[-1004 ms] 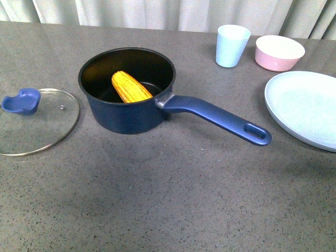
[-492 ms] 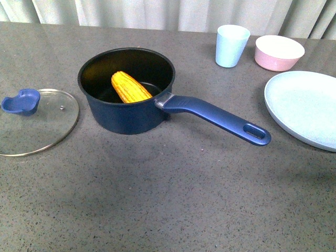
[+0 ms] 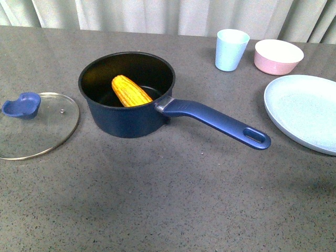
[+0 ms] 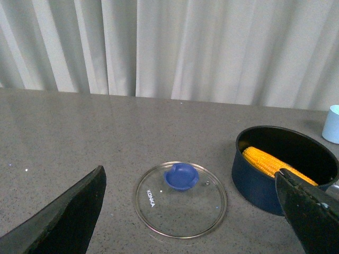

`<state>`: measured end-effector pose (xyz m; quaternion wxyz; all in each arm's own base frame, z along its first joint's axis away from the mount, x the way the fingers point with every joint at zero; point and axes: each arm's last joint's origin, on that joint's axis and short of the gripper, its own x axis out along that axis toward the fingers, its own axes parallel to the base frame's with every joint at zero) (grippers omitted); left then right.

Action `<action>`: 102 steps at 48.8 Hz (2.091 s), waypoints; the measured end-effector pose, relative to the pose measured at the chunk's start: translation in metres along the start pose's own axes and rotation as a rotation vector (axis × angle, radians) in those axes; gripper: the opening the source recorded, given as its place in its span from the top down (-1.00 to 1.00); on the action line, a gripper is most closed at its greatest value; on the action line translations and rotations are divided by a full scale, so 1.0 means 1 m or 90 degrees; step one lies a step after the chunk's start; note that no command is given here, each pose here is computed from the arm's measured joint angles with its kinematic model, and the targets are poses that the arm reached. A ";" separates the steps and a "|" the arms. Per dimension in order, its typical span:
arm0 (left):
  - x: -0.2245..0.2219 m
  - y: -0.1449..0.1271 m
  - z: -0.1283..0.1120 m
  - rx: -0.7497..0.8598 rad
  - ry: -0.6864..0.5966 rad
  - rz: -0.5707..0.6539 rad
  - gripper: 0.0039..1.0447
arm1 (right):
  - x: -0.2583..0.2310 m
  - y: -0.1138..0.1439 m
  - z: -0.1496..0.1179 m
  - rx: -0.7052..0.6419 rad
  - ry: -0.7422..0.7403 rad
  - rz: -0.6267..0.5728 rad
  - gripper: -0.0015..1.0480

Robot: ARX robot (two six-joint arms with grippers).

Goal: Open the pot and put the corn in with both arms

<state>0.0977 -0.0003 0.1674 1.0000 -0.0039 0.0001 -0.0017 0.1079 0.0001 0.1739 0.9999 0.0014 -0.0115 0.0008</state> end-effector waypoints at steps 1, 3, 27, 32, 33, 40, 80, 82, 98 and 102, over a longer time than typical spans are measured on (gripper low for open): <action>0.000 0.000 0.000 0.000 0.000 0.000 -0.84 | -0.001 0.000 0.000 0.000 0.000 0.000 0.96; 0.000 0.000 0.000 0.000 0.000 0.000 -0.84 | -0.004 0.000 -0.003 0.000 0.015 0.001 0.96; 0.000 0.000 0.000 0.000 0.000 0.000 -0.84 | -0.011 0.000 -0.002 0.000 0.003 0.000 0.96; 0.000 0.000 0.000 0.000 0.000 0.000 -0.84 | -0.011 0.000 -0.002 0.000 0.003 0.000 0.96; 0.000 0.000 0.000 0.000 0.000 0.000 -0.84 | -0.011 0.000 -0.002 0.000 0.003 0.000 0.96; 0.000 0.000 0.000 0.000 0.000 0.000 -0.84 | -0.011 0.000 -0.002 0.000 0.003 0.000 0.96; 0.000 0.000 0.000 0.000 0.000 0.000 -0.84 | -0.011 0.000 -0.002 0.000 0.003 0.000 -0.83; 0.000 0.000 0.000 0.000 0.000 0.000 -0.84 | -0.011 0.000 -0.002 0.000 0.003 0.000 -0.83; 0.000 0.000 0.000 0.000 0.000 0.000 -0.84 | -0.011 0.000 -0.002 0.000 0.003 0.000 -0.83; 0.000 0.000 0.000 0.000 0.000 0.000 -0.84 | -0.011 0.000 -0.002 0.000 0.003 0.000 -0.83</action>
